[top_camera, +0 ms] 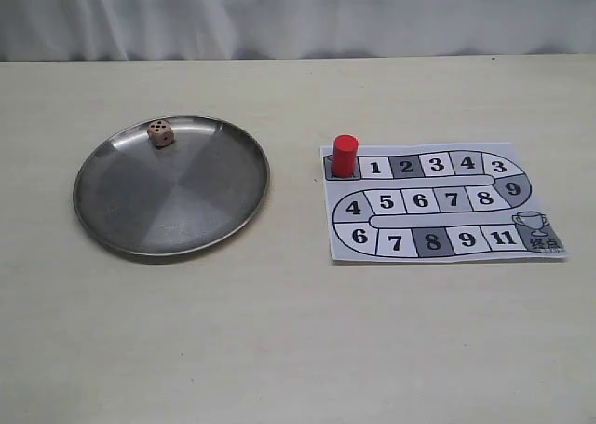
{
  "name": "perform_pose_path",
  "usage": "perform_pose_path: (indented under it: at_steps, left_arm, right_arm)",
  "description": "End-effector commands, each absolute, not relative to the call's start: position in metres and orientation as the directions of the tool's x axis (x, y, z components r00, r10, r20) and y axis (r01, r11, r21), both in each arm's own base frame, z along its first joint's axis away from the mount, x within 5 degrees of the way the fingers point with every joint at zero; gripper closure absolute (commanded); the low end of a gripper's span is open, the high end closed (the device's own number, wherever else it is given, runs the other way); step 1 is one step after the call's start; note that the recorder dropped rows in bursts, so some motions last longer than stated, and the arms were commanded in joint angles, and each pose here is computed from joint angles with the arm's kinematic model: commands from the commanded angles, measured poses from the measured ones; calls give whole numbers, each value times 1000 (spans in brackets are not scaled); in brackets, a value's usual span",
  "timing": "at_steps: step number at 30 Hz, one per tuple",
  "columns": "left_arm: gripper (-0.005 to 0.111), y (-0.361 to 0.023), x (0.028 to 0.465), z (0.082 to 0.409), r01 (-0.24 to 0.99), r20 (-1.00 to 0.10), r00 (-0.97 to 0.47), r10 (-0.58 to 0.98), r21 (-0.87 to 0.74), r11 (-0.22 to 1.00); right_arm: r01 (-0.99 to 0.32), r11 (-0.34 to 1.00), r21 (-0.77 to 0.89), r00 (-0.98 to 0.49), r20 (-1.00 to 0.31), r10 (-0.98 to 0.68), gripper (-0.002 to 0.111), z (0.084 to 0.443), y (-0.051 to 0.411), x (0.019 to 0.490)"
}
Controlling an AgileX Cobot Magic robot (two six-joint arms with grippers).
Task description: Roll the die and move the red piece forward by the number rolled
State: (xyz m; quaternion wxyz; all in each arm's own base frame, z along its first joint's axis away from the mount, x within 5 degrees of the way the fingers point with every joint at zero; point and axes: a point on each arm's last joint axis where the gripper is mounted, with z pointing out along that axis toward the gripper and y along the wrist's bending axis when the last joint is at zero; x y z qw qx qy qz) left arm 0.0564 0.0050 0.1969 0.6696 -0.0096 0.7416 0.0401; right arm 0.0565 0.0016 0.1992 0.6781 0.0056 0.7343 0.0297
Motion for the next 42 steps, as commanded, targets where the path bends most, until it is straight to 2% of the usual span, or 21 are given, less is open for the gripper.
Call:
perform_pose_path:
  at_steps: [1,25,28,29,32,34,37,42]
  left_arm:
    - [107,5,56,197,-63,-995,-90,41,47,997]
    - [107,5,56,197,-63,-995,-90,41,47,997]
    - [107,5,56,197,-63,-995,-90,41,47,997]
    - [107,5,56,197,-63,-995,-90,41,47,997]
    - [107,5,56,197,-63,-995,-90,41,47,997]
    - [107,5,56,197,-63,-995,-90,41,47,997]
    - [107,5,56,197,-63,-995,-90,41,47,997]
    - [107,5,56,197,-63,-995,-90,41,47,997]
  right_arm:
    - [-32,999,38,-76,-996,36,104,199,1,56]
    - [-33,999,38,-69,-997,36,104,199,2,56]
    - [-47,991,125,-24,-992,124,104,204,3,56]
    - [-57,978,202,8,-979,203,104,207,3,56]
    - [-98,890,445,174,-873,456,104,223,-1,55]
    - [-118,854,507,290,-805,518,104,233,-6,52]
    - [-125,891,436,386,-806,449,104,242,-8,49]
    - [-172,955,242,351,-891,289,104,252,4,49]
